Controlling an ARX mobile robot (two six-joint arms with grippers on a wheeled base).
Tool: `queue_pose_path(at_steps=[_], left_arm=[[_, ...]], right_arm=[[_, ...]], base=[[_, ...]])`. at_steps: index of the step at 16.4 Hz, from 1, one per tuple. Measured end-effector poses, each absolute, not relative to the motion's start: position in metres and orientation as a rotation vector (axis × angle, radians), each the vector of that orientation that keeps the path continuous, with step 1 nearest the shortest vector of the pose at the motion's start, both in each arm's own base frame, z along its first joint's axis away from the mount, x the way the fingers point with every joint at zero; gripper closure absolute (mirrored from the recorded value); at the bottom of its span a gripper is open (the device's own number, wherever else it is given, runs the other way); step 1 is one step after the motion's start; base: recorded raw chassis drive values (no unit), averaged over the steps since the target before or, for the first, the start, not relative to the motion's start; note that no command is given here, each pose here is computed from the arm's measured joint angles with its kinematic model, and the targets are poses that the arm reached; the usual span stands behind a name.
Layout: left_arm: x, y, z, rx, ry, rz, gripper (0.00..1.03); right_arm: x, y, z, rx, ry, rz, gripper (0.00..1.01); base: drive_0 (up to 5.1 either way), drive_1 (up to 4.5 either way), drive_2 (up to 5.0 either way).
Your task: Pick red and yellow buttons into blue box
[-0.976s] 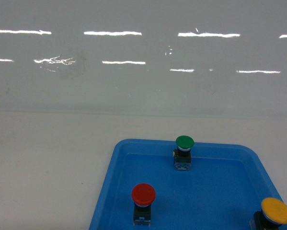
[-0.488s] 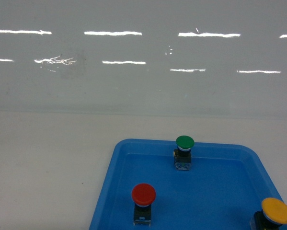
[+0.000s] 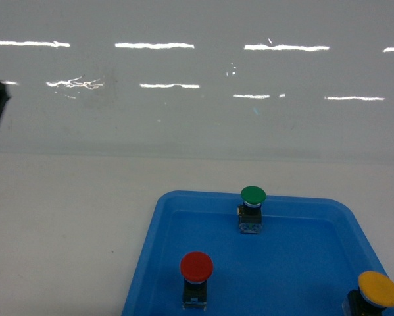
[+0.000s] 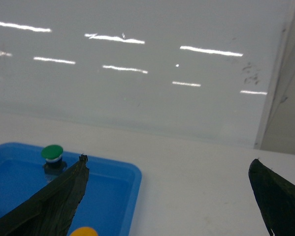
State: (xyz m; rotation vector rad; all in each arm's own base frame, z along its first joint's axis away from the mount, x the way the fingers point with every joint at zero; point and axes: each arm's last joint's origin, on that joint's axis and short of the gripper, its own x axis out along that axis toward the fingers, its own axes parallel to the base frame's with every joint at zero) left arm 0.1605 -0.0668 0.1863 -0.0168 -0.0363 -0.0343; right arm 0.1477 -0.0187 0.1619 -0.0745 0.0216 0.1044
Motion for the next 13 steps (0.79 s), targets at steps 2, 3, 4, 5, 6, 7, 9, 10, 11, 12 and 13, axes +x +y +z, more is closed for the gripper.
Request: queue_pose_path(at_steps=[2,3,4,5,6,7,9,10,11,12,13], left_arm=[[0.209,-0.095,0.169,0.065,0.116,-0.043,0.05],[0.22,-0.099,0.165,0.078,0.145,-0.043,0.05],[0.229,-0.101,0.165,0.078,0.154,-0.036,0.05],[0.239,-0.102,0.164,0.083,0.165,-0.023,0.05],[0.245,-0.101,0.163,0.084,0.169,-0.011,0.05],[0.25,-0.1,0.162,0.087,0.176,-0.001,0.05],[0.252,-0.098,0.162,0.084,0.172,0.003,0.05],[0.252,-0.098,0.162,0.084,0.172,0.003,0.05],[0.252,-0.098,0.162,0.083,0.171,0.003,0.05],[0.252,-0.098,0.162,0.084,0.172,0.003,0.05],[0.252,-0.098,0.162,0.083,0.171,0.003,0.05]], right_arm=[[0.196,-0.011,0.149,-0.072,0.152,0.215,0.03],[0.206,-0.006,0.141,-0.066,0.218,0.254,0.03],[0.211,-0.002,0.135,-0.065,0.245,0.276,0.03],[0.217,0.004,0.128,-0.07,0.291,0.308,0.03],[0.221,0.008,0.125,-0.069,0.31,0.338,0.03],[0.224,0.015,0.122,-0.084,0.311,0.369,0.03],[0.225,0.023,0.121,-0.113,0.3,0.379,0.03],[0.225,0.023,0.123,-0.124,0.282,0.36,0.03],[0.225,0.022,0.124,-0.13,0.274,0.348,0.03],[0.225,0.022,0.124,-0.134,0.275,0.348,0.03],[0.225,0.022,0.124,-0.135,0.275,0.348,0.03]], base=[[0.0,0.0,0.0],[0.0,0.0,0.0],[0.0,0.0,0.0],[0.0,0.0,0.0],[0.0,0.0,0.0],[0.0,0.0,0.0],[0.0,0.0,0.0],[0.0,0.0,0.0],[0.0,0.0,0.0],[0.0,0.0,0.0],[0.0,0.0,0.0]])
